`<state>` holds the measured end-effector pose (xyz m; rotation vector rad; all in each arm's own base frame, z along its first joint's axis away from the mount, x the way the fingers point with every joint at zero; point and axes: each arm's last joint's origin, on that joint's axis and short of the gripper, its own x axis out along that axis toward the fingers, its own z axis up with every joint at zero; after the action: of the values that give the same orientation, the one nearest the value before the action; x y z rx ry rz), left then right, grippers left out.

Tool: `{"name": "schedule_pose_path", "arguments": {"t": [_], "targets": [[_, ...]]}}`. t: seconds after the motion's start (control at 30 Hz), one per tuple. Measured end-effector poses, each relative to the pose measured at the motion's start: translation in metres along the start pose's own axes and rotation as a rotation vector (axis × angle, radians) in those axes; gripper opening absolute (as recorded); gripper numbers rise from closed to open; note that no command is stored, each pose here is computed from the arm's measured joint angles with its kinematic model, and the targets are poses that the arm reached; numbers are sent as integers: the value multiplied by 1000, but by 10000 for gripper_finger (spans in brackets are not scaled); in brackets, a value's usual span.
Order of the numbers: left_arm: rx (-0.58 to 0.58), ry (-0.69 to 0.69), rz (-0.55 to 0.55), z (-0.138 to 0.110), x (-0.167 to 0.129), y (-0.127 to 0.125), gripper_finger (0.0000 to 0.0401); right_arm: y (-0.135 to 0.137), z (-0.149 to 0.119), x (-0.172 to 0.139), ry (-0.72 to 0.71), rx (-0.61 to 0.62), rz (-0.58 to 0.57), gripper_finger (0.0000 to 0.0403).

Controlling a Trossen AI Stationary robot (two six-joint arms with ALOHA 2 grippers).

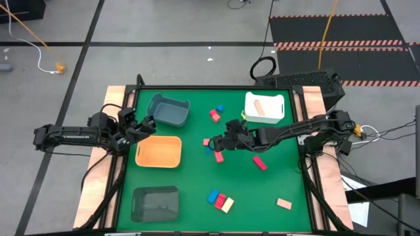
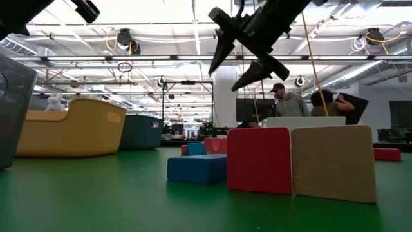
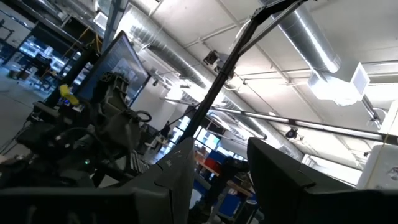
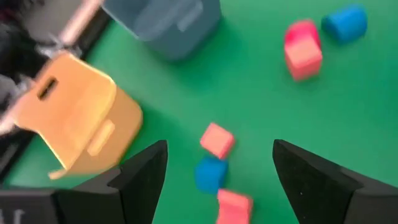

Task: Sort & place blocks by color
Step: Put the bottom orange block into the blue bin

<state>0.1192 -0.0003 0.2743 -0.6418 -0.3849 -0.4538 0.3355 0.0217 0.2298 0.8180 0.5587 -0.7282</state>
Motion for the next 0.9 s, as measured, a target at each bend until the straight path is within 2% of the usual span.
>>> {"name": "schedule_pose_path", "arguments": {"t": [0.2,0.4,0.67,0.9], "targets": [[0,-3,2,0,0,0,150,-6,-6,0,165,81,-17,294],[13,-19,21,0,0,1,150,-3,-15,1,201,148,-14,286],[6,-12,53,-1,0,3,150,3,-44,25,232,111,-23,281],[-33,36,99,-6,-1,8,150,3,-64,34,257,64,-51,281]]}}
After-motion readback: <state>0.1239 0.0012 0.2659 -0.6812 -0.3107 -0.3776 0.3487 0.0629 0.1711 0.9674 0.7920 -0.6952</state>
